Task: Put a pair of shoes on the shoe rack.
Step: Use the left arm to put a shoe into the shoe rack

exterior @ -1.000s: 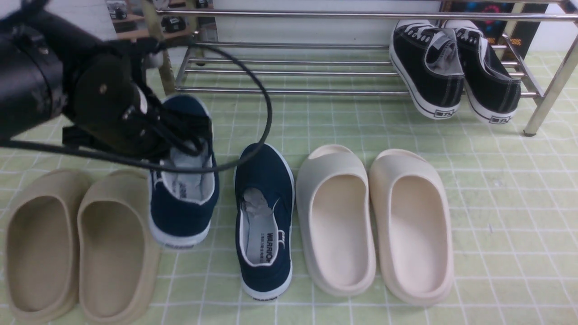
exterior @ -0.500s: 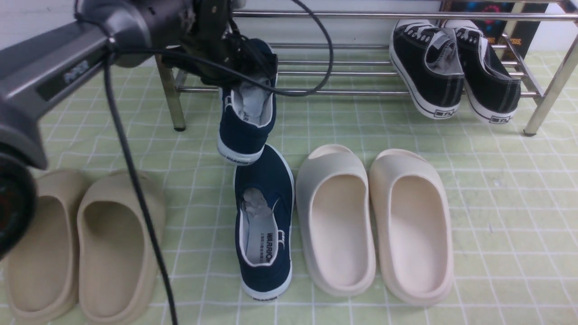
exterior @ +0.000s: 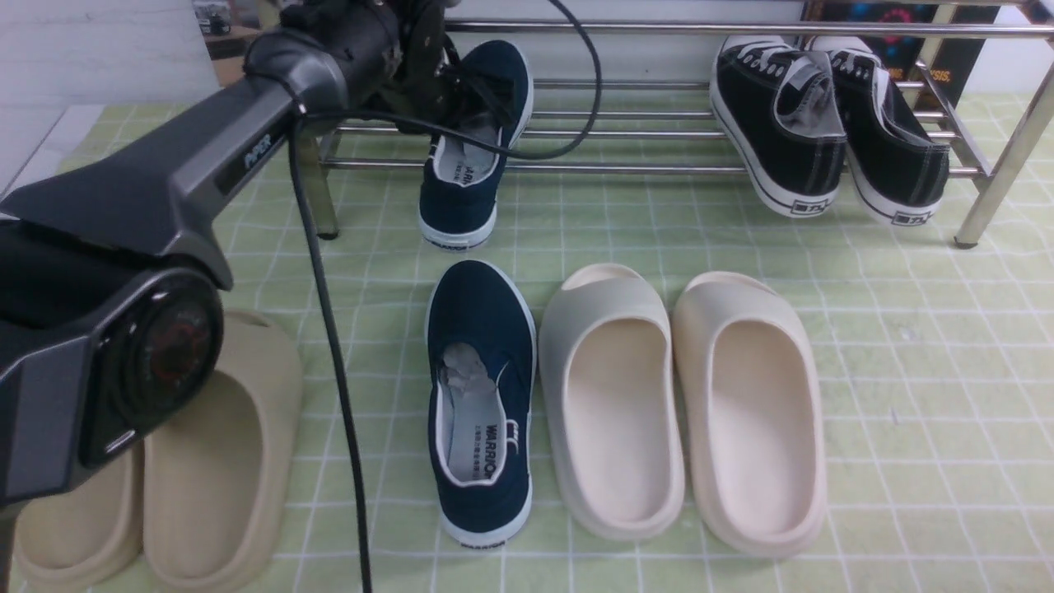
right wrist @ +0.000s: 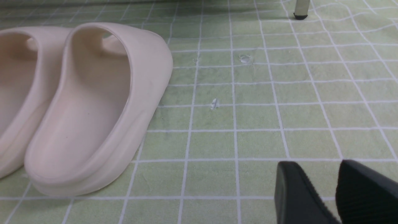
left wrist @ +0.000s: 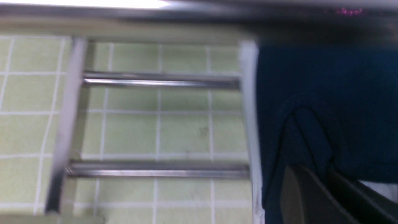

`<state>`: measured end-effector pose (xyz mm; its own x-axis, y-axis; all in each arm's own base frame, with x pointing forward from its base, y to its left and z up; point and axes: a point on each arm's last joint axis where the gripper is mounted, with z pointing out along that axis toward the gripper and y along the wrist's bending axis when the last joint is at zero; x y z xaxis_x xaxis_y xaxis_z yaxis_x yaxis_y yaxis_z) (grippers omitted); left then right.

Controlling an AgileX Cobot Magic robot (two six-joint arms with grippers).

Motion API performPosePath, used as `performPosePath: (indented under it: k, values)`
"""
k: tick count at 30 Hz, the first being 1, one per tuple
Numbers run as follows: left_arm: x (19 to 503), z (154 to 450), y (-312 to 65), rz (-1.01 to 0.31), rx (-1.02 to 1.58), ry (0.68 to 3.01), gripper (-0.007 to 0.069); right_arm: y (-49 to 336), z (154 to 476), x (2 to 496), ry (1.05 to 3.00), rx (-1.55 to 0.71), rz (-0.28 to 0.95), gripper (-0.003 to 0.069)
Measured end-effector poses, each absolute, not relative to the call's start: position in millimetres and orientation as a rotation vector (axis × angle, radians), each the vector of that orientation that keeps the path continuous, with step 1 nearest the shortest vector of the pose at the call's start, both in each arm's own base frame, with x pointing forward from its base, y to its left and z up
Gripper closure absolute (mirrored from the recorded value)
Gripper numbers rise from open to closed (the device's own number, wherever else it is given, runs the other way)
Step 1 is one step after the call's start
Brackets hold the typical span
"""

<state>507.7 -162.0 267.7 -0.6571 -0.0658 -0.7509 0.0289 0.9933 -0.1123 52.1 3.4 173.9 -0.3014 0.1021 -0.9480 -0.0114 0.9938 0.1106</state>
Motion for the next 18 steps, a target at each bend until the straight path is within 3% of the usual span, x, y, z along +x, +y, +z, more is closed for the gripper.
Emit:
performPosePath:
  k: [10,14,18]
  values:
    - [519.3,271.2,-159.2,-0.179,-0.037,2.154,0.0588,3.4,173.9,52.1,1.874,0.065,0.112,0.0419]
    - [523.5,266.0,-158.6,-0.152,-0.009,2.132,0.0477,3.4,173.9,52.1,1.874,0.065,0.112,0.0419]
    - [519.8,271.6,-153.2,-0.119,-0.024,2.165,0.0318,3.4,173.9,52.1,1.874,0.065,0.112,0.0419]
